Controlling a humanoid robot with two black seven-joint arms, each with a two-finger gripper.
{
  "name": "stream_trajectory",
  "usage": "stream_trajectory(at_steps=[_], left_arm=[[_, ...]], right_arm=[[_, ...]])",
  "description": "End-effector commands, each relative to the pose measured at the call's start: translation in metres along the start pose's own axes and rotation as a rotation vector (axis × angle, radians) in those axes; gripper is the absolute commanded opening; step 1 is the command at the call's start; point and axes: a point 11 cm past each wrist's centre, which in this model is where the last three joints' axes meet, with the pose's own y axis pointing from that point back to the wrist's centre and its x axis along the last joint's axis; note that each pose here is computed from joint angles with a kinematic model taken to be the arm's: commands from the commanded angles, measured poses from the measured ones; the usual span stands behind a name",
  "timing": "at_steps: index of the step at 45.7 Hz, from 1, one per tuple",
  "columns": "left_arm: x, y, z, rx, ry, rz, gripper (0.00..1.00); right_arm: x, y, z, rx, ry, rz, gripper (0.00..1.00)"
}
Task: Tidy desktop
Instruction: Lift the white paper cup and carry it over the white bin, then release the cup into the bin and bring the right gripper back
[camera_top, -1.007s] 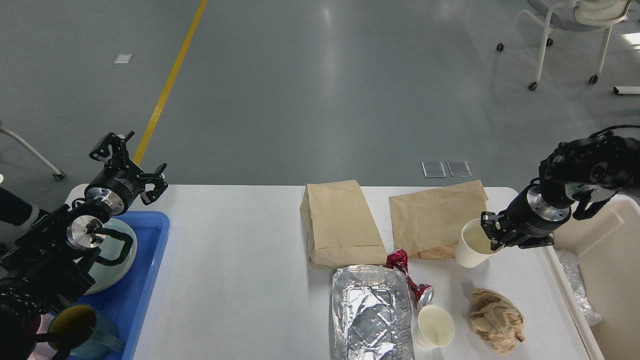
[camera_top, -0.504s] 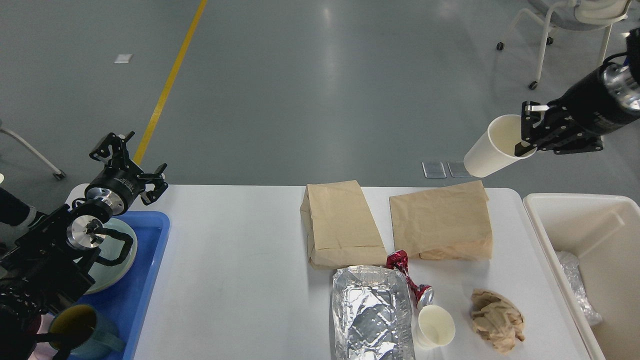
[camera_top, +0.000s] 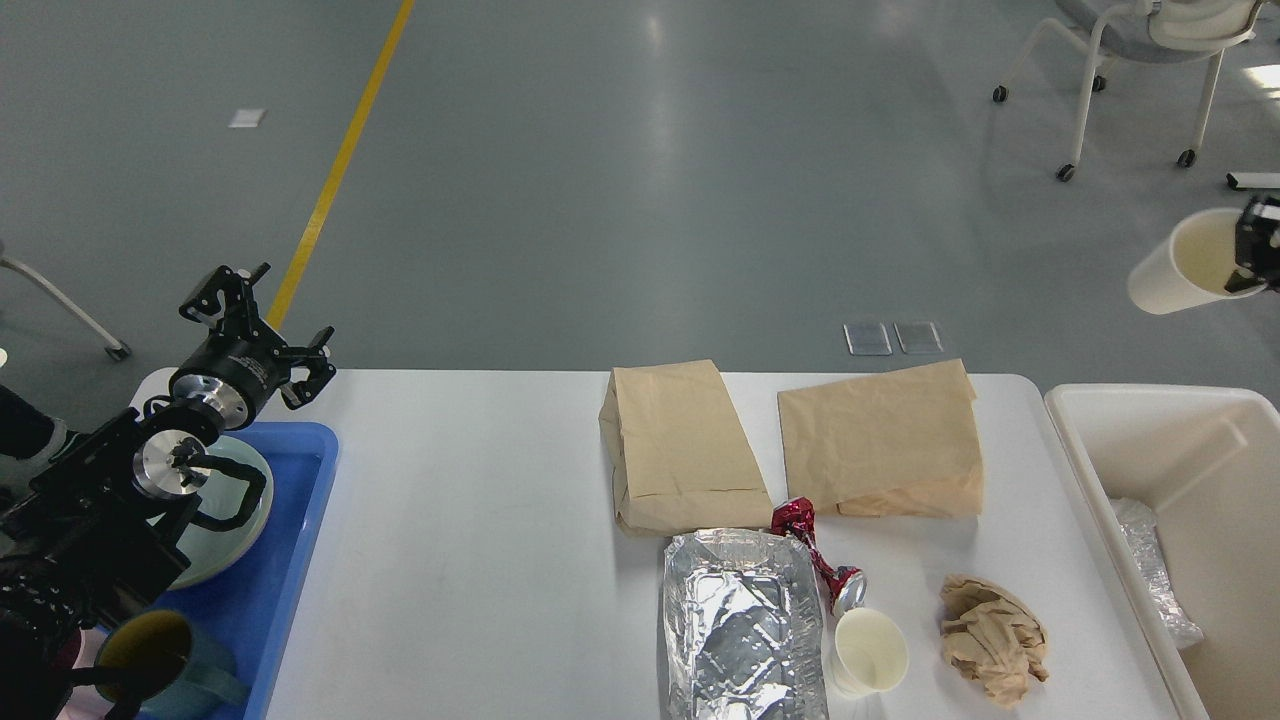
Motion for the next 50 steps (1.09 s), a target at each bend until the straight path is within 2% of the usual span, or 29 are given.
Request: stream_trajectory(at_steps=[1, 8, 15, 16, 17, 21, 29, 36, 41, 50], left_arm=[[0.000, 0.000, 0.000, 0.000, 0.000, -0.001, 0.97], [0.000, 0.000, 0.000, 0.000, 0.000, 0.001, 0.97], [-0.001, 0.000, 0.000, 0.000, 0.000, -0.002, 0.97], [0.000, 0.000, 0.000, 0.001, 0.000, -0.001, 0.97], [0.000, 0.000, 0.000, 0.000, 0.000, -0.001, 0.97], [0.000, 0.000, 0.000, 0.000, 0.000, 0.001, 0.97], [0.000, 0.000, 0.000, -0.001, 0.001, 0.001, 0.97], [0.000, 0.000, 0.000, -0.001, 0.001, 0.001, 0.97], [0.000, 0.000, 0.000, -0.001, 0.001, -0.001, 0.97], [0.000, 0.000, 0.000, 0.000, 0.000, -0.001, 0.97]], right_arm=[[-0.017, -0.046, 0.064, -0.146, -0.044, 0.065, 0.00], [-0.057, -0.087, 0.118, -0.258, -0.060, 0.083, 0.00], [-0.090, -0.109, 0.150, -0.320, -0.064, 0.070, 0.00], [-0.091, -0.110, 0.155, -0.332, -0.063, 0.083, 0.04], [-0.090, -0.111, 0.162, -0.346, -0.062, 0.104, 0.20], [-0.082, -0.117, 0.171, -0.372, -0.041, 0.214, 0.99], [-0.111, -0.140, 0.173, -0.373, -0.033, 0.198, 1.00], [-0.116, -0.144, 0.165, -0.354, -0.038, 0.180, 1.00], [-0.085, -0.138, 0.109, -0.257, -0.022, 0.226, 1.00], [-0.030, -0.082, -0.008, -0.087, 0.091, 0.228, 1.00]])
